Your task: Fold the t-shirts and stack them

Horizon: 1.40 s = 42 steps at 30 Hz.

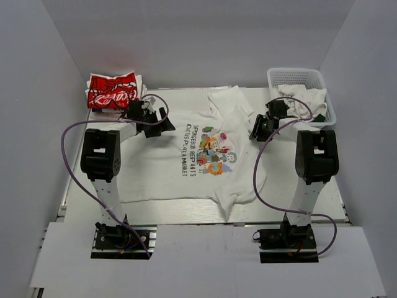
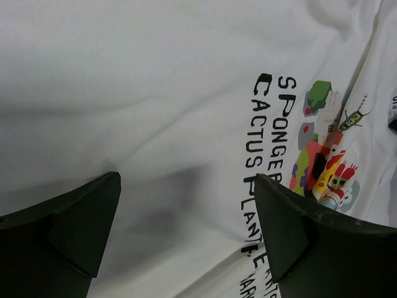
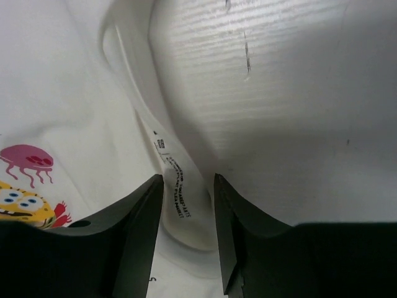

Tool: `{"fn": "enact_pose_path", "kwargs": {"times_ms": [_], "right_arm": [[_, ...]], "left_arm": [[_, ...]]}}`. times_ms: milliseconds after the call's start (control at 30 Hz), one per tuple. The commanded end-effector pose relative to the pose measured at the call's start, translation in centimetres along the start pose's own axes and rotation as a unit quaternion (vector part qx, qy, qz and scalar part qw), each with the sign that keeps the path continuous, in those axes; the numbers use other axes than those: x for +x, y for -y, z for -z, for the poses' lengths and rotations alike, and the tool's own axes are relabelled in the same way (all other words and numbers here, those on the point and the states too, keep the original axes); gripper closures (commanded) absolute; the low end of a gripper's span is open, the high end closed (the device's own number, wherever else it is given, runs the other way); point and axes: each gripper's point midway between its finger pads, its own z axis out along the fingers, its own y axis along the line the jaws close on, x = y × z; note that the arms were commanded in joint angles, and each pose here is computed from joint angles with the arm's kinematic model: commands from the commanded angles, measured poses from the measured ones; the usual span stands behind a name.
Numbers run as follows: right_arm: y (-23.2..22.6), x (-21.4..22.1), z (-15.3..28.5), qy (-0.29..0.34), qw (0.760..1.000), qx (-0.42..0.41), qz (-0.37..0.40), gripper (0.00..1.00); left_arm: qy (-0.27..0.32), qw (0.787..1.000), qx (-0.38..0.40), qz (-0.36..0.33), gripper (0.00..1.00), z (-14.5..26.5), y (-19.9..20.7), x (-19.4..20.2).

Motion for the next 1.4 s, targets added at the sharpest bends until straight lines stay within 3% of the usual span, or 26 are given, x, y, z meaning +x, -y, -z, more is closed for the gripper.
{"fn": "enact_pose_path", "kwargs": {"times_ms": [0, 33, 100, 167, 267, 367, 500, 667, 800, 833, 867, 900, 933, 1133, 1167, 1267, 1367], "right_arm": [[-0.5, 0.4, -1.1, -0.014, 1.0, -0.012, 0.006, 0.55], [-0.5, 0.3, -1.1, -0.013, 1.0, -0.012, 0.009, 0.58], [-0.6, 0.0, -0.8, -0.007, 1.0, 0.005, 0.018, 0.81], [-0.1, -0.7, 0.2, 0.012, 0.998, 0.05, 0.027, 0.94], [-1.5, -2.1, 2.2, 0.038, 0.992, 0.094, 0.076, 0.94], [-5.4, -1.6, 3.0, 0.039, 0.988, 0.082, 0.126, 0.94], [-9.0, 2.0, 2.5, 0.005, 0.977, 0.105, 0.184, 0.94], [-14.2, 6.2, 0.7, -0.028, 0.969, 0.075, 0.234, 0.94], [-17.1, 7.8, -0.7, -0.026, 0.965, 0.068, 0.251, 0.85], [-17.8, 8.4, -1.0, -0.035, 0.966, 0.052, 0.252, 0.7], [-18.1, 8.3, -1.0, -0.033, 0.965, 0.044, 0.255, 0.48], [-18.2, 8.2, -0.8, -0.031, 0.965, 0.041, 0.258, 0.48], [-18.7, 8.4, -0.7, -0.035, 0.965, 0.029, 0.26, 0.1], [-22.4, 9.5, 4.0, -0.016, 0.946, -0.114, 0.304, 0.1], [-24.5, 8.7, 6.6, 0.019, 0.935, -0.179, 0.304, 0.1], [-25.3, 9.0, 9.4, 0.052, 0.918, -0.235, 0.316, 0.1], [-23.6, 6.2, 9.7, 0.111, 0.928, -0.196, 0.296, 0.1]], "left_arm": [[-0.045, 0.997, -0.065, 0.018, 0.0, 0.8, -3.2, 3.6], [-0.041, 0.997, -0.064, 0.016, 0.0, 1.1, -2.9, 3.3], [-0.045, 0.997, -0.065, 0.018, 0.0, 1.1, -3.1, 3.8], [-0.041, 0.997, -0.064, 0.016, 0.0, 1.3, -2.9, 3.5], [-0.041, 0.997, -0.064, 0.017, 0.0, 1.5, -2.8, 3.7], [-0.038, 0.997, -0.062, 0.015, 0.0, 1.7, -2.6, 3.4], [-0.038, 0.997, -0.062, 0.015, 0.0, 1.7, -2.6, 3.4], [-0.038, 0.997, -0.062, 0.01, 0.0, 1.7, -2.7, 3.4], [-0.046, 0.997, -0.065, 0.014, 0.0, 1.5, -3.0, 3.9], [-0.046, 0.997, -0.065, 0.014, 0.0, 1.5, -3.0, 3.9], [-0.054, 0.996, -0.068, 0.018, 0.0, 1.3, -3.3, 4.6], [-0.054, 0.996, -0.068, 0.018, 0.0, 1.3, -3.3, 4.6], [-0.05, 0.996, -0.067, 0.016, 0.0, 1.3, -3.2, 4.1], [-0.06, 0.996, -0.07, 0.016, 0.0, 0.9, -3.6, 4.6], [-0.063, 0.995, -0.068, 0.021, 0.0, 1.1, -3.9, 4.9], [-0.058, 0.996, -0.067, 0.019, 0.0, 1.0, -3.9, 4.6], [-0.06, 0.996, -0.062, 0.02, 0.0, 1.0, -3.7, 4.7]]}}
